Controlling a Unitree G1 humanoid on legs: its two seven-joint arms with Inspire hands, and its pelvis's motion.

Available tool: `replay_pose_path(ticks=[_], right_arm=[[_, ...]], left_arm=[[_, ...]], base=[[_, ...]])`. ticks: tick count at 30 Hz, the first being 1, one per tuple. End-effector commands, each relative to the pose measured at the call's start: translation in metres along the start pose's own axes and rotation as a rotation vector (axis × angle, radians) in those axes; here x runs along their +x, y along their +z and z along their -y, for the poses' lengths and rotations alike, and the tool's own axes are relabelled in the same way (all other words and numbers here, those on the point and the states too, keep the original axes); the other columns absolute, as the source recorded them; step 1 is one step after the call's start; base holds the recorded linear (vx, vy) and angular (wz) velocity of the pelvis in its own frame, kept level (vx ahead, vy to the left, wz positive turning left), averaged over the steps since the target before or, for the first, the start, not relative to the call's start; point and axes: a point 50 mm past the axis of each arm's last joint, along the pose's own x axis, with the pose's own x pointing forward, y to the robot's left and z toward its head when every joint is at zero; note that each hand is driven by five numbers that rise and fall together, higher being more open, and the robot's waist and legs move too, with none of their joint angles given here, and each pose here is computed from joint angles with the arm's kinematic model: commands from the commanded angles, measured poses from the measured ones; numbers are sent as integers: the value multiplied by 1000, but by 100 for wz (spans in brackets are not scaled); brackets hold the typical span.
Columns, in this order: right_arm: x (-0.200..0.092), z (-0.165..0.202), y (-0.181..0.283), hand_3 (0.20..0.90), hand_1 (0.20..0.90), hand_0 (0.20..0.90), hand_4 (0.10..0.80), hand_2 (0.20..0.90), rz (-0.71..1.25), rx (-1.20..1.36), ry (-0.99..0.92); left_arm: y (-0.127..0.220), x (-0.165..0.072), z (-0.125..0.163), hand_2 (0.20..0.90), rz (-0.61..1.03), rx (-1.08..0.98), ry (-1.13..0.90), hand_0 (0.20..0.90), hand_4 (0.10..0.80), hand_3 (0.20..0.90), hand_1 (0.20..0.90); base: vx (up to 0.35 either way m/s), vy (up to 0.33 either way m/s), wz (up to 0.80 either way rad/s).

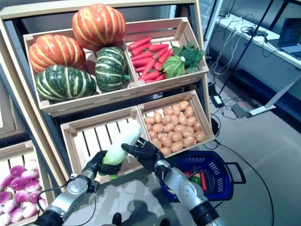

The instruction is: Put vegetables into the basket

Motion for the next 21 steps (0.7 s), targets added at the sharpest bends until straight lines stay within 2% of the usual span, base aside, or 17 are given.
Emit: replay_pose_path(ticks=[1,7,8,9,21], right_arm=[[17,-80,25,900,900,900,800,900,185,42,489],[18,-78,24,900,900,900,800,900,192,53,484],[19,-77,24,571,571,571,580,571,190,56,483],[19,-77,24,300,300,300,400,300,193,60,481],[20,-72,24,300,300,300,400,300,202,74,449]], left_arm=[[78,21,11,300,282,26,-71,300,400,300,300],[78,21,13,300,277,26,-89,300,400,300,300],[78,21,14,300,277,25,-89,300,400,300,300],[78,21,15,300,276,25,-90,300,400,300,300],[78,21,14,300,278,28,-80,300,400,300,300]], base=[[0,0,0],[0,0,0],[0,0,0],[0,0,0],[0,0,0]])
